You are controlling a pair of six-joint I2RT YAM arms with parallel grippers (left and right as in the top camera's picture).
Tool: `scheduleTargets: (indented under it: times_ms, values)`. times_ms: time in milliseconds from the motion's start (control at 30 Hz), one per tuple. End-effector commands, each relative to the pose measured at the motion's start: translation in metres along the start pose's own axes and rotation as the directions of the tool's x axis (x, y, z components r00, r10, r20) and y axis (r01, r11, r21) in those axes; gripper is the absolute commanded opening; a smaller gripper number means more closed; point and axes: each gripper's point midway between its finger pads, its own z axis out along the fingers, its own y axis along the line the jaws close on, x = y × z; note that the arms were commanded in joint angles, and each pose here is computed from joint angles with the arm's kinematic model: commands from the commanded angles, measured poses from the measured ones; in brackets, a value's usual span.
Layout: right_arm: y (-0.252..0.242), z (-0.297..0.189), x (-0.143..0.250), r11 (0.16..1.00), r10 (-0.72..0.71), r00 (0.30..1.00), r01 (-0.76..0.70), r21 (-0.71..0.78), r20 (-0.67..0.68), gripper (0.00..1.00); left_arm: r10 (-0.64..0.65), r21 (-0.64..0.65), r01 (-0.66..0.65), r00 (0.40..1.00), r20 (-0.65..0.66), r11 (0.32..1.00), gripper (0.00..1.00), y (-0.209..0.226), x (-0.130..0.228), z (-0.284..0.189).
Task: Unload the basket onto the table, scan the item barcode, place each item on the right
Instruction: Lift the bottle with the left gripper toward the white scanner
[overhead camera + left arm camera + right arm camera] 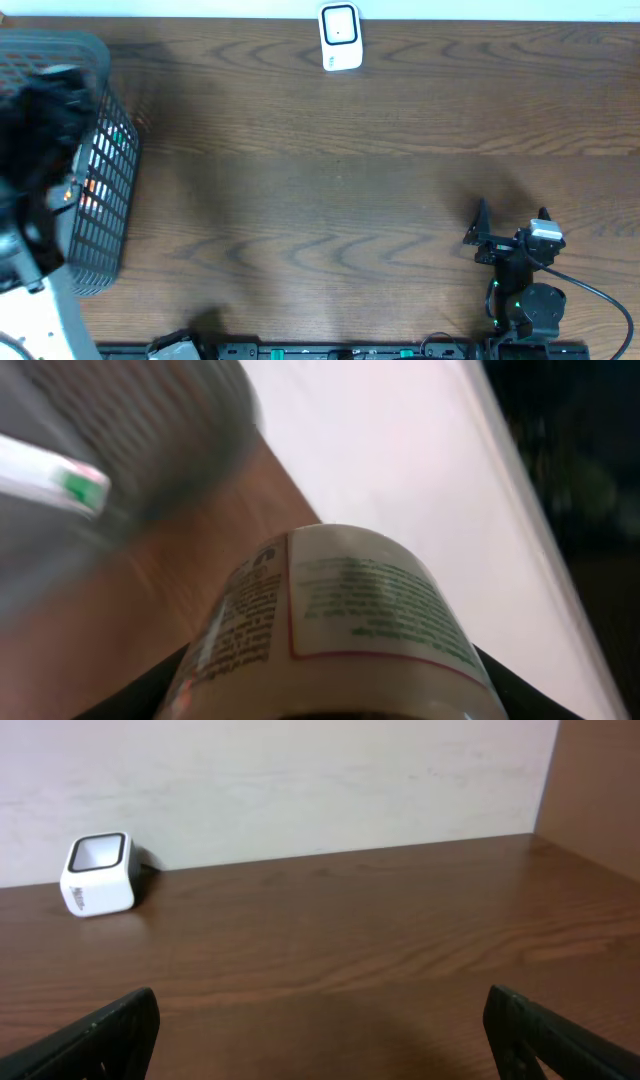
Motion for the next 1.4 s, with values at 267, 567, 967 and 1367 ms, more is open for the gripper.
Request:
scheduleTargets:
  times_ms: [267, 567, 967, 1367]
  values:
    - [0.002, 0.000, 0.000, 1.000, -0.013, 1.000, 0.013, -0.008, 0.000, 0.99, 0.141, -0.284, -0.204, 0.963, -0.228, 0.937, 0.52, -0.006, 0.142, 0.106]
    - [0.002, 0.000, 0.000, 1.000, -0.013, 1.000, 0.013, -0.008, 0.000, 0.99, -0.083, -0.570, -0.113, 0.948, -0.306, 0.814, 0.55, 0.042, 0.244, 0.159]
    - [0.002, 0.000, 0.000, 1.000, -0.013, 1.000, 0.013, -0.007, 0.000, 0.99, -0.237, -0.776, -0.005, 0.951, -0.199, 0.631, 0.65, 0.091, 0.345, 0.188]
    - [0.002, 0.000, 0.000, 1.000, -0.013, 1.000, 0.013, -0.008, 0.000, 0.99, -0.432, -0.822, 0.074, 0.875, -0.218, 0.565, 0.69, 0.104, 0.441, 0.210]
